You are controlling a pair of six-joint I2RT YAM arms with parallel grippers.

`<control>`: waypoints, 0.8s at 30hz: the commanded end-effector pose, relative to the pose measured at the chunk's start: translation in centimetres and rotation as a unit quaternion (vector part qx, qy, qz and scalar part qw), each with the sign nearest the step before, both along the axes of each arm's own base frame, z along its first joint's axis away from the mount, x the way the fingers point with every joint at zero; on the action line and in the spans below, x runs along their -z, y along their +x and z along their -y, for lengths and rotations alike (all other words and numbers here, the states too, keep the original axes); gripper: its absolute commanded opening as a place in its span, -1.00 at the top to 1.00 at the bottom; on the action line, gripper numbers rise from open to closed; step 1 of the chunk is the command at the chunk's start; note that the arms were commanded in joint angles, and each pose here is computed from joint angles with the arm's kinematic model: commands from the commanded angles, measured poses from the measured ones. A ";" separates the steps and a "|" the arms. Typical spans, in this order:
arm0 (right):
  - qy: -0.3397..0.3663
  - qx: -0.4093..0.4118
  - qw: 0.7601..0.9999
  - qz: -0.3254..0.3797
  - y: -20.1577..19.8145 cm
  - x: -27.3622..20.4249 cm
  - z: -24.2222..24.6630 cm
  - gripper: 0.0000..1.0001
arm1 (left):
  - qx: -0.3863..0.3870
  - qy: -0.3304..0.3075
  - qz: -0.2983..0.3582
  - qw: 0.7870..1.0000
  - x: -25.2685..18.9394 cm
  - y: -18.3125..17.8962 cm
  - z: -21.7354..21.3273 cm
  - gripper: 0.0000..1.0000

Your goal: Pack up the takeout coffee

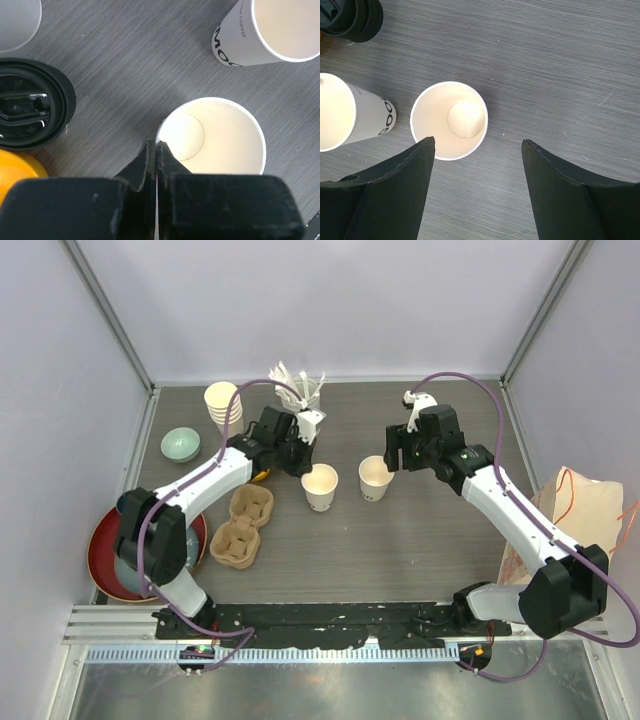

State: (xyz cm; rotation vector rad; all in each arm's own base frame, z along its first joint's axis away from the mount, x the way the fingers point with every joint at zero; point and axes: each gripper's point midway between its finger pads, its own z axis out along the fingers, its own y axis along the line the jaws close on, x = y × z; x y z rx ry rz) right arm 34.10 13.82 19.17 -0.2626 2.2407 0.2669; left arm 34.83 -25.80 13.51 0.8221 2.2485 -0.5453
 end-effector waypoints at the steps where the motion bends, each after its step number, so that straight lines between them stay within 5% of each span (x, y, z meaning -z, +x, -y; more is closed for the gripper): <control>1: 0.009 0.001 0.999 0.039 0.5 -2.7 0.0 -0.50 | 0.020 -0.010 0.058 0.998 -1.3 1.6 0.9 1.00; 6: 0.009 0.001 0.999 0.037 0.5 -2.6 0.0 -0.50 | 0.037 -0.003 0.049 0.998 -0.5 1.4 1.1 0.85; 9: 0.017 -0.012 0.999 0.033 0.3 -2.5 -0.5 -0.50 | 0.049 -0.006 0.054 0.997 -0.9 1.2 1.2 0.37; 10: 0.018 -0.013 0.999 0.032 0.2 -2.5 -0.6 -0.50 | 0.054 -0.008 0.059 0.997 -1.4 1.1 1.3 0.07; 15: 0.018 -0.017 0.999 0.030 0.1 -2.3 -0.7 -0.50 | 0.047 -0.014 0.079 0.996 -5.4 1.7 1.2 -0.38; 20: 0.019 -0.020 0.999 0.030 0.0 -2.2 -0.8 -0.50 | -0.025 0.009 0.109 0.994 -8.8 4.5 -1.0 -0.31; 24: 0.019 -0.022 0.999 0.027 -0.1 -1.9 -0.8 -0.50 | -0.075 0.078 0.121 0.987 -7.4 7.3 -3.8 0.10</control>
